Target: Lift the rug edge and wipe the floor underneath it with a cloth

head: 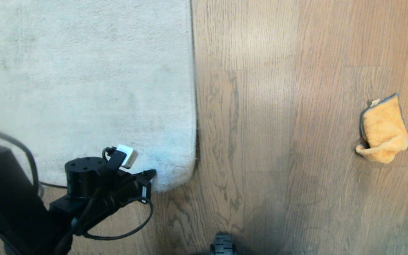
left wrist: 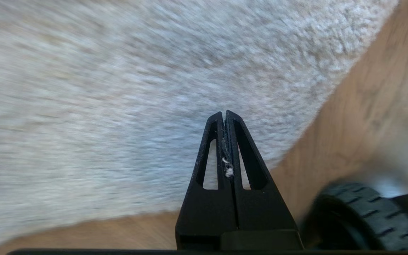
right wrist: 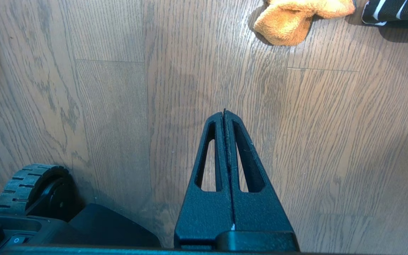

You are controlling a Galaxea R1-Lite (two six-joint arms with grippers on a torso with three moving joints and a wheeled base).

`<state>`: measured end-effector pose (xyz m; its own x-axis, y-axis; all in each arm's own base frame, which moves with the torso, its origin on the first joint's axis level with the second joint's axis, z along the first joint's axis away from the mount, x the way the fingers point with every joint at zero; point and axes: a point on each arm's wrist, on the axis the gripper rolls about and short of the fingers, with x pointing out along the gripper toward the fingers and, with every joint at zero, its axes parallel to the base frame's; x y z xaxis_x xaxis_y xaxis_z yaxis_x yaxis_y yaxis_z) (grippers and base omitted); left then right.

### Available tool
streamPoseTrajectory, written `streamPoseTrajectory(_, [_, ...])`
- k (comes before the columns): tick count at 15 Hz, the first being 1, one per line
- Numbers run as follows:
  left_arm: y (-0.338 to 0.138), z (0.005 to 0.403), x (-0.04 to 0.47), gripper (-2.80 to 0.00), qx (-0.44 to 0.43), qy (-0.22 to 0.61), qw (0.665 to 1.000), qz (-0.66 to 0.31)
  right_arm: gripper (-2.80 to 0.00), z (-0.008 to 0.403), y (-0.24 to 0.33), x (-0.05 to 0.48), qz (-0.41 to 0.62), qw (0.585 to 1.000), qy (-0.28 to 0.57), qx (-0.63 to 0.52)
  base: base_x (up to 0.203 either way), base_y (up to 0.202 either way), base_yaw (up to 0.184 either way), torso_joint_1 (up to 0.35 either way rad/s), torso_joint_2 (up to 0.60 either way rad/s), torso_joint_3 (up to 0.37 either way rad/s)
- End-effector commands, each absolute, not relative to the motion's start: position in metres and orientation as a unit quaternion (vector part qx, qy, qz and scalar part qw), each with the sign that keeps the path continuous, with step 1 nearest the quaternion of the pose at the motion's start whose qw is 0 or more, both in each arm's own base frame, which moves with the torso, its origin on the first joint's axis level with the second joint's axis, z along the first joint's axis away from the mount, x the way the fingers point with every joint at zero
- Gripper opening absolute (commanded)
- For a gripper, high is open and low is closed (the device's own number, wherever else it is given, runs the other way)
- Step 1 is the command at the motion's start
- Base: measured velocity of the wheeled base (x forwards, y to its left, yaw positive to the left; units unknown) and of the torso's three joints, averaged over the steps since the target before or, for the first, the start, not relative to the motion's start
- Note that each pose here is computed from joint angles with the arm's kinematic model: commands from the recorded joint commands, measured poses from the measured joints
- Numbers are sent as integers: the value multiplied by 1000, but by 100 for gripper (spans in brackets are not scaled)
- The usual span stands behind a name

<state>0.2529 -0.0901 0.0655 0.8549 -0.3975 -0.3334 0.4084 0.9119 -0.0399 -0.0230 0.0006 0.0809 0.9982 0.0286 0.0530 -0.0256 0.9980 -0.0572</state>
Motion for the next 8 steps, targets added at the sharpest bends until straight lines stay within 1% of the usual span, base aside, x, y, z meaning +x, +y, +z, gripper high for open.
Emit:
streamPoseTrajectory(1, [-100, 48, 260, -280, 9, 194, 956, -218, -280, 81, 1, -23, 14, 999, -27, -29, 0, 0, 0, 0, 0, 0])
streamPoseTrajectory(6, [-103, 18, 270, -280, 14, 213, 953, -214, -280, 81, 1, -23, 14, 999, -27, -29, 0, 0, 0, 0, 0, 0])
streamPoseTrajectory(8, [-103, 9, 274, -280, 16, 195, 958, -212, -280, 81, 1, -23, 14, 999, -27, -29, 0, 0, 0, 0, 0, 0])
